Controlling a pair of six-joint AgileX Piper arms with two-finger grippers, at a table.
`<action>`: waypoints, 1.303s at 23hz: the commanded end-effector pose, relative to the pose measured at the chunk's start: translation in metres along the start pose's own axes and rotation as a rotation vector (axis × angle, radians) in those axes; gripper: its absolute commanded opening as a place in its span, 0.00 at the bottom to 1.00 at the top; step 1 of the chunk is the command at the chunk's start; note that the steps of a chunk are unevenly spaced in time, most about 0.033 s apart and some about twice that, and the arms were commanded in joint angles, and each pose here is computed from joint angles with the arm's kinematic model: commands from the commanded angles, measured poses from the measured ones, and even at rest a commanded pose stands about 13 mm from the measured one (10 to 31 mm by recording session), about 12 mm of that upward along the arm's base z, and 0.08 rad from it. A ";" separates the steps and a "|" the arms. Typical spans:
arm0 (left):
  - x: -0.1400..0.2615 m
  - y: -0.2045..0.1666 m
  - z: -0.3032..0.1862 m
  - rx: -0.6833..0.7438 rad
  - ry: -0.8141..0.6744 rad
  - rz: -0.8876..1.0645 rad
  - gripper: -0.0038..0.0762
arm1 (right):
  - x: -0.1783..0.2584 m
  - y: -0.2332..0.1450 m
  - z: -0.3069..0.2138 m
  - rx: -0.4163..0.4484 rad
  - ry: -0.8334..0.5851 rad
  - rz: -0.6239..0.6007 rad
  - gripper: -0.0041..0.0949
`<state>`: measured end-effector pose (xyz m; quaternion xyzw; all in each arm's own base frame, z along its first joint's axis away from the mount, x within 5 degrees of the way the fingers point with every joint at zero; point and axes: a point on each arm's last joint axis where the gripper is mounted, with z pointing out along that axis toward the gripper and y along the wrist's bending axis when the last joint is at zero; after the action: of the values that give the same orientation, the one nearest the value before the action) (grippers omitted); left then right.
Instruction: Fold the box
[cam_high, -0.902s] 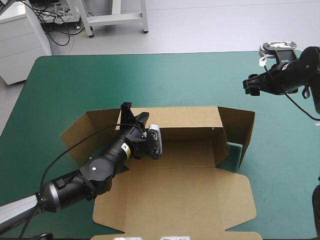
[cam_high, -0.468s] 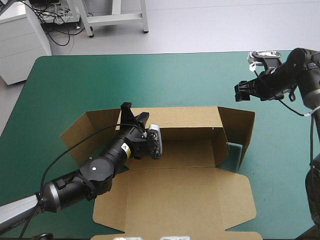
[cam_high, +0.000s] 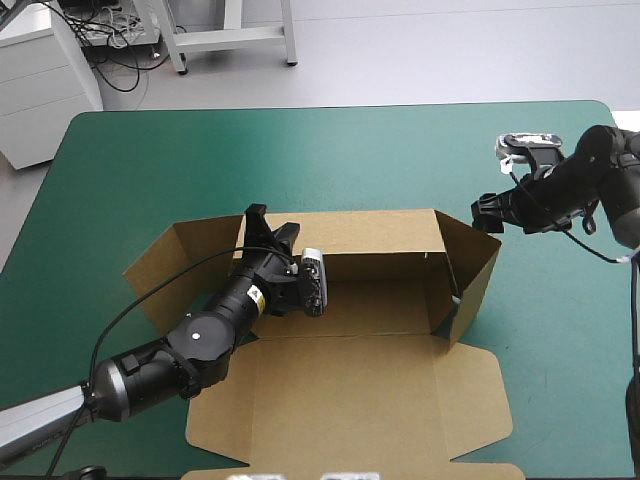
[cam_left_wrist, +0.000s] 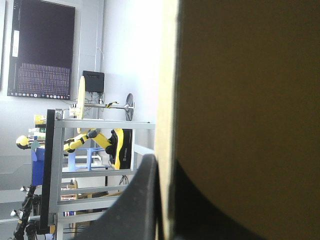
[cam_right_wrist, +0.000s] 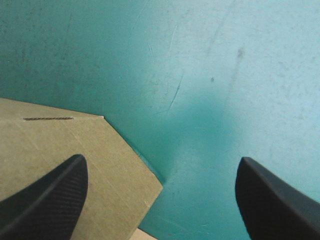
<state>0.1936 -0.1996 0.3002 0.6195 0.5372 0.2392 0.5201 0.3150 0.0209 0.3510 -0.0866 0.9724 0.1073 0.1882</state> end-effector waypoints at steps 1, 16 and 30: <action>-0.001 0.007 -0.004 -0.018 0.008 -0.076 0.01 | 0.011 0.008 -0.022 -0.014 -0.052 -0.034 0.80; -0.001 0.008 -0.004 -0.023 0.014 -0.071 0.01 | 0.062 0.033 -0.029 -0.139 -0.276 -0.296 0.80; 0.000 0.008 -0.004 -0.028 0.024 -0.061 0.01 | 0.099 0.048 -0.020 -0.251 -0.402 -0.424 0.80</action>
<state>0.1943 -0.1993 0.2996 0.6186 0.5383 0.2434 0.5180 0.2091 0.0473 0.3240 -0.2930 0.8719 0.1857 0.3455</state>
